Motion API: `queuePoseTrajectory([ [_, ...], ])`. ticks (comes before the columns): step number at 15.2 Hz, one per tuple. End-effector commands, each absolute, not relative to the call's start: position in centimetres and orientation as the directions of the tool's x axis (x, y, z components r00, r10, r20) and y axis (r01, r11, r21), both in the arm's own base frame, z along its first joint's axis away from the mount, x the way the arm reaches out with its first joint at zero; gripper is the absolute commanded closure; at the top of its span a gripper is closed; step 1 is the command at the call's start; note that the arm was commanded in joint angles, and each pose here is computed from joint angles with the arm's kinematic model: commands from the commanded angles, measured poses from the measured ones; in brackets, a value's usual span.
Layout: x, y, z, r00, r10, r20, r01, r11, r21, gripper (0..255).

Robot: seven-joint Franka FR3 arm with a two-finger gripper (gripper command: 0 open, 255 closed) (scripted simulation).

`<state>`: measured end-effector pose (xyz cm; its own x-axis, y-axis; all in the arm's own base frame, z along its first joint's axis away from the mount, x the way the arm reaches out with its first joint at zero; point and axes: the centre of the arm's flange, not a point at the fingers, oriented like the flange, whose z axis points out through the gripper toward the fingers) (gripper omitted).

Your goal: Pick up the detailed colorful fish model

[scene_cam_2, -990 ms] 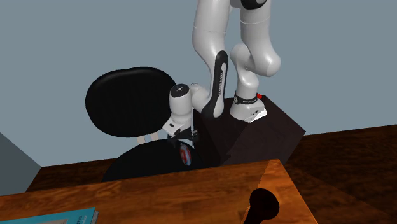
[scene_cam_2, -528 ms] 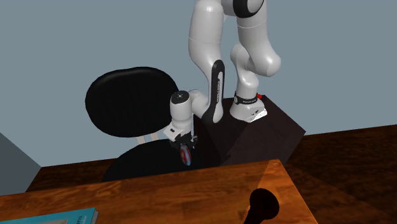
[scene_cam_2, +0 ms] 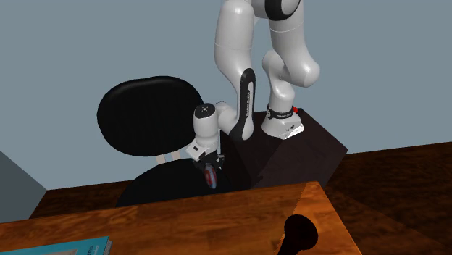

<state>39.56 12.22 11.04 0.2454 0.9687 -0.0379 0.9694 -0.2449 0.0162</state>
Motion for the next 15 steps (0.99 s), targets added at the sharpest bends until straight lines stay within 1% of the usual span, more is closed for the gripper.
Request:
queuePoseTrajectory([
  [1, 39.5, 12.3, 11.0, 0.243, 0.969, -0.039, 0.97, -0.242, 0.014, 255],
  [15, 39.5, 12.3, 18.4, 0.243, 0.969, -0.039, 0.97, -0.242, 0.014, 255],
])
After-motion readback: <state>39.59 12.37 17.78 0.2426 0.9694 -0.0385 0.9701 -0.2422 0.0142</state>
